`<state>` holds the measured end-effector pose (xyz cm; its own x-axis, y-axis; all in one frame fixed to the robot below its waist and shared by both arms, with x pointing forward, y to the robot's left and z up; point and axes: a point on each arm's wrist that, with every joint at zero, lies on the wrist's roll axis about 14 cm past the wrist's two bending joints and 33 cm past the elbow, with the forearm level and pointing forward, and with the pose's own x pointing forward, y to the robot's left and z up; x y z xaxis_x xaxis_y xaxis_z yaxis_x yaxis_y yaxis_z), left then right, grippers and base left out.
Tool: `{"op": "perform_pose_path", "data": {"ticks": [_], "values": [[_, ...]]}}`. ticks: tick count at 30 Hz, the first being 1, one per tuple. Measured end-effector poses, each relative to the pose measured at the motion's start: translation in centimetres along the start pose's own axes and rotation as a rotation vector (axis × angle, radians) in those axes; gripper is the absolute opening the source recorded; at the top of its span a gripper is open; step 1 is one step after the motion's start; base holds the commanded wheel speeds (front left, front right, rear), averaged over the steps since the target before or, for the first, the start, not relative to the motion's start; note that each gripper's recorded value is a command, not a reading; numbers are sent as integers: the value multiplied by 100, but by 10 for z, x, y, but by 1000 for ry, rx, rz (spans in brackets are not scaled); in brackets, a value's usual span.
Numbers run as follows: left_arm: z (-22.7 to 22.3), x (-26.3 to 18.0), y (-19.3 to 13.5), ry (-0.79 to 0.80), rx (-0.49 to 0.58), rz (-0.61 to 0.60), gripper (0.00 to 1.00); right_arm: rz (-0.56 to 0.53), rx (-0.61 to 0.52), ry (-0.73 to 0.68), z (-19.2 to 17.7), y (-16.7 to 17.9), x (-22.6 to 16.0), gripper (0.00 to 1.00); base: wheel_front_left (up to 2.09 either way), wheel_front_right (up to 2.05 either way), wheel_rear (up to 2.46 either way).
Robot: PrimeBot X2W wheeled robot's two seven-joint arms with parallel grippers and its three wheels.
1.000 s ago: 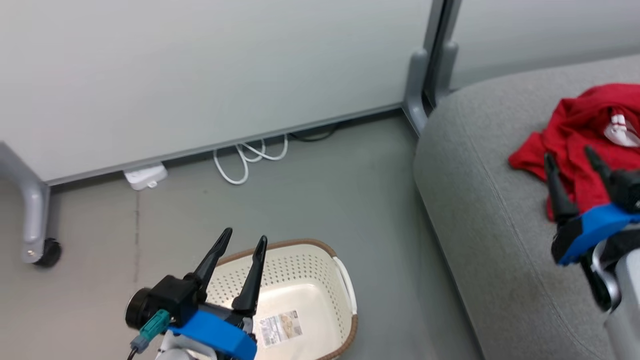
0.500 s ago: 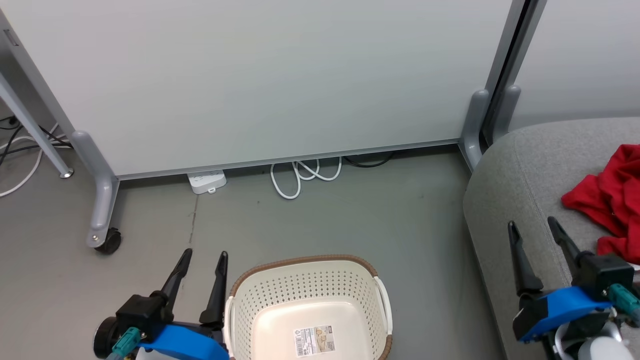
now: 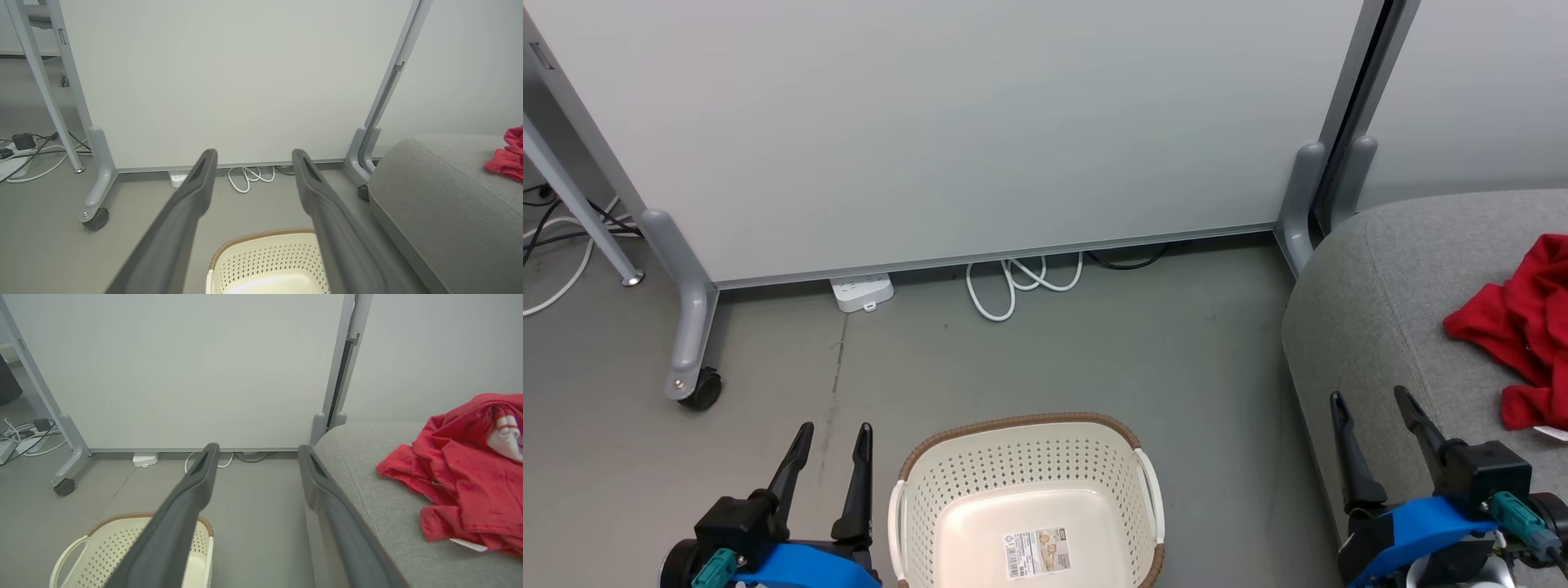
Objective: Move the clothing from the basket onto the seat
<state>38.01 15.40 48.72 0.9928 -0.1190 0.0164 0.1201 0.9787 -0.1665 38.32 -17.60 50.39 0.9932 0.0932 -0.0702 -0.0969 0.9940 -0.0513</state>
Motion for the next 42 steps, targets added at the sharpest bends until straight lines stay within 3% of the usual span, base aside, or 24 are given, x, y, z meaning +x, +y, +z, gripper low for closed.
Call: {"op": "perform_pose_path", "data": {"ticks": [14, 15, 22, 42], "values": [[-3, -1, 0, 7, -4, -1, 100, 2, 3, 4, 0, 3, -2, 100, 0, 0, 0], [-4, -2, 0, 11, -6, 0, 0, 2, 4, 7, -1, 3, -2, 0, 0, 0, 0], [-35, -17, 2, 111, -35, 24, 0, 1, 29, 88, -27, 3, -7, 0, 0, 0, 0], [-29, -15, 21, 104, -376, 137, 0, -32, 432, 79, -30, -1, -9, 0, 0, 0, 0]]}}
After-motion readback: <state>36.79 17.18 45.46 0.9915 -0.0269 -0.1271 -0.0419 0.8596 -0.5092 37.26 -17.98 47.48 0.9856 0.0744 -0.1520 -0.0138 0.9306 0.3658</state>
